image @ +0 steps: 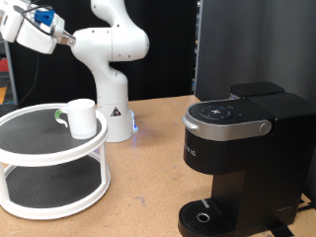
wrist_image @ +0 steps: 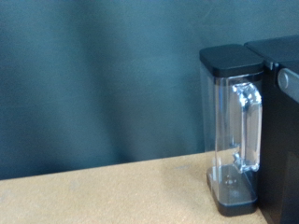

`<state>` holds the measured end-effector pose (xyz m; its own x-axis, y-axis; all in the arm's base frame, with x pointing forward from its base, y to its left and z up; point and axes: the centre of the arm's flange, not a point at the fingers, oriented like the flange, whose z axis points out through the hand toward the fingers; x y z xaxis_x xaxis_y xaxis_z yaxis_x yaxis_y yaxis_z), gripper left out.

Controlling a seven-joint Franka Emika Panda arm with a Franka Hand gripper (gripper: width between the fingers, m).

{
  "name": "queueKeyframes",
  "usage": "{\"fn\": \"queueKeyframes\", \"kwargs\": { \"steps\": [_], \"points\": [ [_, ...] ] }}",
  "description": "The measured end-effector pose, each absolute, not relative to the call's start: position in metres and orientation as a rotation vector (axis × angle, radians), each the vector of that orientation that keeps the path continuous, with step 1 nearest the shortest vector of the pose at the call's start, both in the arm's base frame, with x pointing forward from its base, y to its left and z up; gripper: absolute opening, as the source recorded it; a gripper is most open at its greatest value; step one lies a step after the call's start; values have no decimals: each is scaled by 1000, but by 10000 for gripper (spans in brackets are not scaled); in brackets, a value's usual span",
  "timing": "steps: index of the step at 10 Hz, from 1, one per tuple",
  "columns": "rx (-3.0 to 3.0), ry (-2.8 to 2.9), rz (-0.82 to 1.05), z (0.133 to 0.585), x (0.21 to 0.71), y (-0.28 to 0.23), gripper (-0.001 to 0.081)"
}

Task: Make a cup of coffee with the keurig machine

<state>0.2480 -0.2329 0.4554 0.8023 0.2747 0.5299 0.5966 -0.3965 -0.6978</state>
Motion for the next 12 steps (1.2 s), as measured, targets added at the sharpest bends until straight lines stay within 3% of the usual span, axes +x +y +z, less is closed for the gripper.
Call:
{"fn": "queueKeyframes", "kwargs": {
  "steps": [7,12],
  "points": [
    [-1999,-719,-448,451,249,-281,5],
    [-1996,-708,-389,450,256,-289,5]
  ]
}}
